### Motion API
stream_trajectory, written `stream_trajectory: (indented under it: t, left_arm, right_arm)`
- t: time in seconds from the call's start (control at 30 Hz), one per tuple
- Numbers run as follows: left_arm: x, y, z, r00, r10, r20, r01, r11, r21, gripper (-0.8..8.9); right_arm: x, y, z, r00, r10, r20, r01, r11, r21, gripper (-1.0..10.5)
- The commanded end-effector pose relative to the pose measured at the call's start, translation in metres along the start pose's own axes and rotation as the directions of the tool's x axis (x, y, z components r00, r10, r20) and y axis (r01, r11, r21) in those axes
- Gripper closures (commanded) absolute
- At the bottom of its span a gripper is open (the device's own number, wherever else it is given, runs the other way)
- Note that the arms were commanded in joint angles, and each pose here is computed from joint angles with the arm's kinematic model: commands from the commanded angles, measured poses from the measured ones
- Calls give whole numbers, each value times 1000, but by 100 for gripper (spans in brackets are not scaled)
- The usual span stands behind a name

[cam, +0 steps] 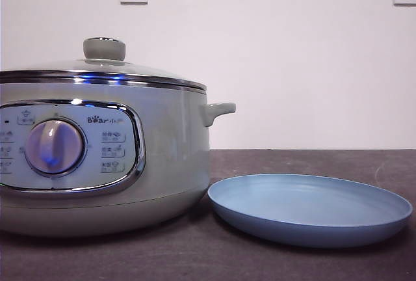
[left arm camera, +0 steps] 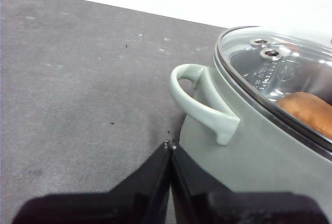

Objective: Take the potato out from the steamer,put the potato on the plate,close the lid

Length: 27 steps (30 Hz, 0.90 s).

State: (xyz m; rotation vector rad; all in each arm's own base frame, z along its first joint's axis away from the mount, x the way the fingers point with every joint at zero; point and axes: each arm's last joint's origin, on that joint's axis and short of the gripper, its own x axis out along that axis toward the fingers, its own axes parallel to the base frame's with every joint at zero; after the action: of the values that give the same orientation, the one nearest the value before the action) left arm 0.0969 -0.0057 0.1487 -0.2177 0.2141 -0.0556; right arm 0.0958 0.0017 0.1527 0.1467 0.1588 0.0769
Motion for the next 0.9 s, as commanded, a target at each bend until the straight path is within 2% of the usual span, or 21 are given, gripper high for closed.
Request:
stream_trajectory:
  t: [0.03, 0.17, 0.27, 0.37, 0.43, 0.5, 0.6, 0.7, 0.9]
  left_arm:
    - [1, 1, -4, 1000, -1, -4, 1, 1000, 13, 817]
    - [1, 0, -3, 1000, -2, 4, 2, 1000, 11, 817]
    - [1, -1, 1, 999, -14, 44, 14, 1000, 6, 817]
    - [0, -2, 8, 994, -37, 102, 43, 998, -56, 819]
    - [-2, -6, 16, 987, -97, 131, 111, 988, -106, 819]
    - [-7, -10, 27, 977, -158, 141, 176, 977, -122, 819]
    - [-19, -17, 50, 965, -223, 136, 239, 964, -119, 819]
    - [-33, -24, 79, 965, -226, 130, 240, 966, -102, 819]
    - [-53, -40, 144, 963, -235, 136, 237, 972, 2, 819]
  right_arm:
    - [1, -1, -4, 1000, -4, -21, 4, 1000, 17, 946]
    - [1, 0, -3, 1000, 1, -10, -1, 997, 78, 946]
    - [1, 0, -1, 1000, 5, 16, -8, 982, 188, 946]
    - [1, 1, 4, 998, 16, 63, -37, 938, 345, 947]
    - [-1, 3, 12, 989, 58, 133, -107, 911, 398, 951]
    - [-4, 6, 25, 973, 110, 204, -182, 906, 381, 957]
    - [-11, 11, 49, 961, 128, 247, -213, 909, 359, 958]
    - [-18, 16, 80, 948, 159, 275, -242, 923, 298, 958]
    - [-21, 30, 154, 918, 267, 294, -316, 939, 134, 958]
